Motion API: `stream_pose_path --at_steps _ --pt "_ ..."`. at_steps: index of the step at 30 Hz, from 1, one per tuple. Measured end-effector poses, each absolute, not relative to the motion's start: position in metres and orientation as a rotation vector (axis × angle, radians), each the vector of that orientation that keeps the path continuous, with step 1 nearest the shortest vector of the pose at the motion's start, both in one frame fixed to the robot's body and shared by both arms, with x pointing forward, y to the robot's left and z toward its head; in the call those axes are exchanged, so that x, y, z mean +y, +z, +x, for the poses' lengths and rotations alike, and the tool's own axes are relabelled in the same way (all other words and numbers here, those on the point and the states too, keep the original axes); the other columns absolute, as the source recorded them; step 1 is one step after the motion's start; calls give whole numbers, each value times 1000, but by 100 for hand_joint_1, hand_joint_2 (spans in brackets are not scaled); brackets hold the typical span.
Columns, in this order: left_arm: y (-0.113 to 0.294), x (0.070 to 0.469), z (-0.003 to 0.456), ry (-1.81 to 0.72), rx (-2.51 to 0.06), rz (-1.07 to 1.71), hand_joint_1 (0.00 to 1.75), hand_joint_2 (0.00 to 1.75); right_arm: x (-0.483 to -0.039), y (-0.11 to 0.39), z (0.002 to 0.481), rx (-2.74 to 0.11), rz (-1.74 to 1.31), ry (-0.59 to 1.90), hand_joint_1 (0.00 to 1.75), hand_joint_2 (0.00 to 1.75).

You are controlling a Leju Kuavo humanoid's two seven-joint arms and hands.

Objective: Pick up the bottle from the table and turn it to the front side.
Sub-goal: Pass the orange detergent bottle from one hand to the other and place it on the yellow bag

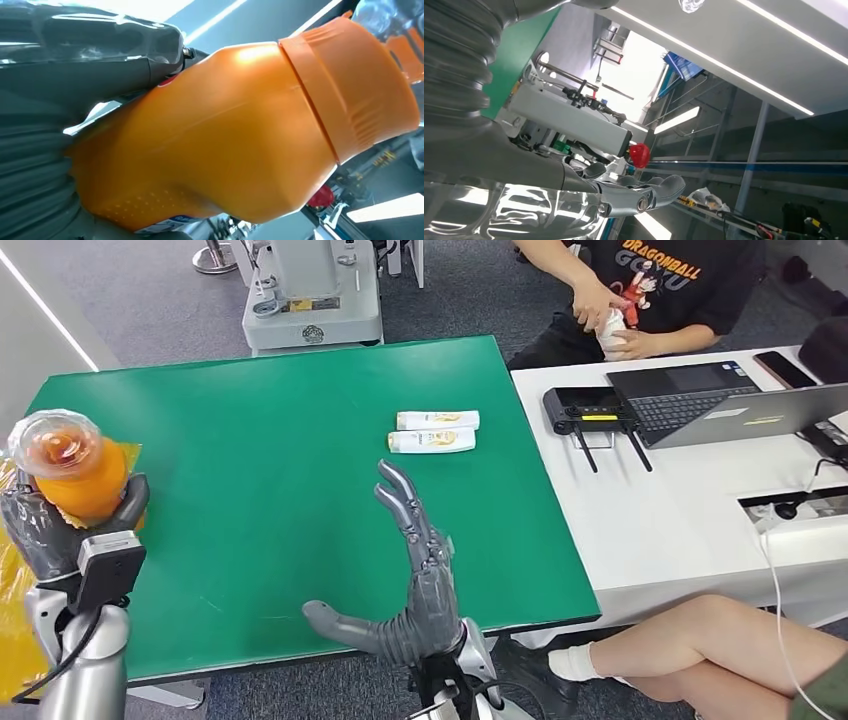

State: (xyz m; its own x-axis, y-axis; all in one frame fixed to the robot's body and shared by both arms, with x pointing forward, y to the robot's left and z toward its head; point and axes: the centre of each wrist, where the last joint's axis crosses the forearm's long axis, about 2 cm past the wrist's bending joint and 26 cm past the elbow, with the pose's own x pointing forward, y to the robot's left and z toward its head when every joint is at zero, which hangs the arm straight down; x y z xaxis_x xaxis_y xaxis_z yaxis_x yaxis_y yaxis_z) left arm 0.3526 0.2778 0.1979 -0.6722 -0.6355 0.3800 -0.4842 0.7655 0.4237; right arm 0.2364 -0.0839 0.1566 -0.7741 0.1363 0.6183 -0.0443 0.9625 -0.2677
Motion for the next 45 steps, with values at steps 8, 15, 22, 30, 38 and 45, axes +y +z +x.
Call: stream_pose_path --at_steps 8,15,22,30,38,45 --pt "203 352 372 -912 -2292 1159 175 175 -90 154 226 -2428 -58 335 0 175" --pt "185 396 383 -1257 -1984 1219 175 175 -93 153 221 -2428 -60 338 0 175" --pt "172 412 396 -1544 -1700 1172 175 175 -93 154 222 -2430 -33 353 0 175" --pt "146 411 399 -1689 -1526 1125 175 175 -93 156 223 -2432 -24 357 0 175" --pt "128 405 400 -1763 -1405 1122 175 175 -93 157 225 -2435 -26 356 0 175" --pt "114 403 396 -1813 -1307 1148 175 175 -92 156 229 -2427 -11 347 0 175"
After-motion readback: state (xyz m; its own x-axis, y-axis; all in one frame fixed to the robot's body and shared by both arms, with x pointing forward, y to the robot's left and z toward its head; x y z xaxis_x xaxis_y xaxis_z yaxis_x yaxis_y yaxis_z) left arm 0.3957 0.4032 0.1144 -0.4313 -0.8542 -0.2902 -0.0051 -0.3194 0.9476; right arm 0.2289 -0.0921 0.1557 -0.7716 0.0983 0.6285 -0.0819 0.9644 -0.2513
